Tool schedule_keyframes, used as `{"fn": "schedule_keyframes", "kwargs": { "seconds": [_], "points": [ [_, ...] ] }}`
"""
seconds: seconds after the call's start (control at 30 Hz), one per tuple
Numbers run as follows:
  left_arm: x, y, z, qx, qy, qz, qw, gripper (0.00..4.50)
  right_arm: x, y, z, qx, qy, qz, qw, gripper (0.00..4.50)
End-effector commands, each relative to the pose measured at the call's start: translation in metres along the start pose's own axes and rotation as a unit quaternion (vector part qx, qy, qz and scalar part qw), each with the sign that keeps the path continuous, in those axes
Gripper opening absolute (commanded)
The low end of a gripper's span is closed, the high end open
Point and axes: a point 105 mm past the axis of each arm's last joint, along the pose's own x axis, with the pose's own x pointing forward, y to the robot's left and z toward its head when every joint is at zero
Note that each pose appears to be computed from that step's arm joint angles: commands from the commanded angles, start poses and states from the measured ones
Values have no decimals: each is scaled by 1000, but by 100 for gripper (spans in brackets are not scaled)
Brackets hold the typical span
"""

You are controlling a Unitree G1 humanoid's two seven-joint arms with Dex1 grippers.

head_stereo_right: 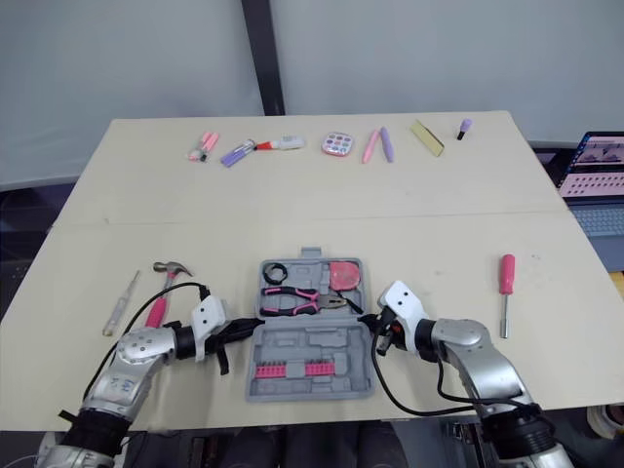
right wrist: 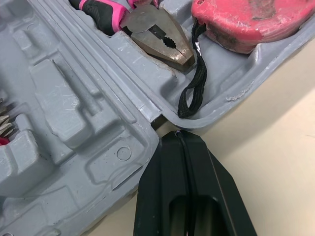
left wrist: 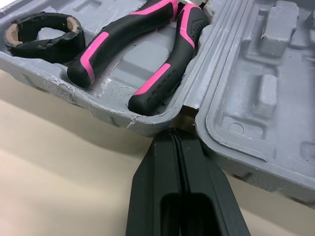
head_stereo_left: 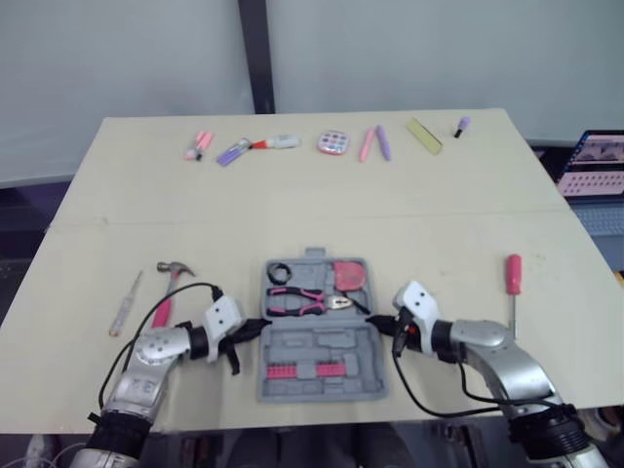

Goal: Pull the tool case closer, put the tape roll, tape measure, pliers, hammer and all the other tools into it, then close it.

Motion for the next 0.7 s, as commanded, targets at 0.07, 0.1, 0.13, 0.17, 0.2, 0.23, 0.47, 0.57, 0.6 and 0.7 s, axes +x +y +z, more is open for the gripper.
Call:
{"fn": "schedule_keyframes", "kwargs": {
  "seconds": [0.07, 0.1, 0.13, 0.17, 0.2, 0.23, 0.47, 0.57, 0.6, 0.7],
  "points": [
    [8, -3, 7, 12, -11, -4, 1000, 0, 5, 4, 6, -5, -14, 3, 1000, 2],
    [8, -2, 7, 12, -11, -3, 1000, 0, 5, 4, 6, -5, -13, 4, 1000, 2],
    [8, -2, 7, 13, -10, -3, 1000, 0, 5, 4, 6, -5, -13, 4, 1000, 2],
    [8, -2, 7, 13, -10, -2, 1000, 0, 5, 4, 6, -5, -13, 4, 1000, 2],
    [8, -2, 7, 13, -10, -2, 1000, 0, 5, 4, 6, -6, -13, 4, 1000, 2],
    [8, -2, 7, 13, -10, -2, 1000, 0, 5, 4, 6, -5, -13, 4, 1000, 2],
    [7, -1, 7, 15, -9, 1, 1000, 0, 5, 4, 6, -5, -14, 6, 1000, 2],
    [6, 0, 7, 16, -9, 3, 1000, 0, 5, 5, 6, -5, -14, 7, 1000, 2],
    [6, 0, 7, 16, -8, 3, 1000, 0, 5, 5, 7, -5, -14, 8, 1000, 2],
    [6, 1, 7, 18, -8, 5, 1000, 0, 5, 5, 7, -5, -15, 9, 1000, 2]
  ]
}}
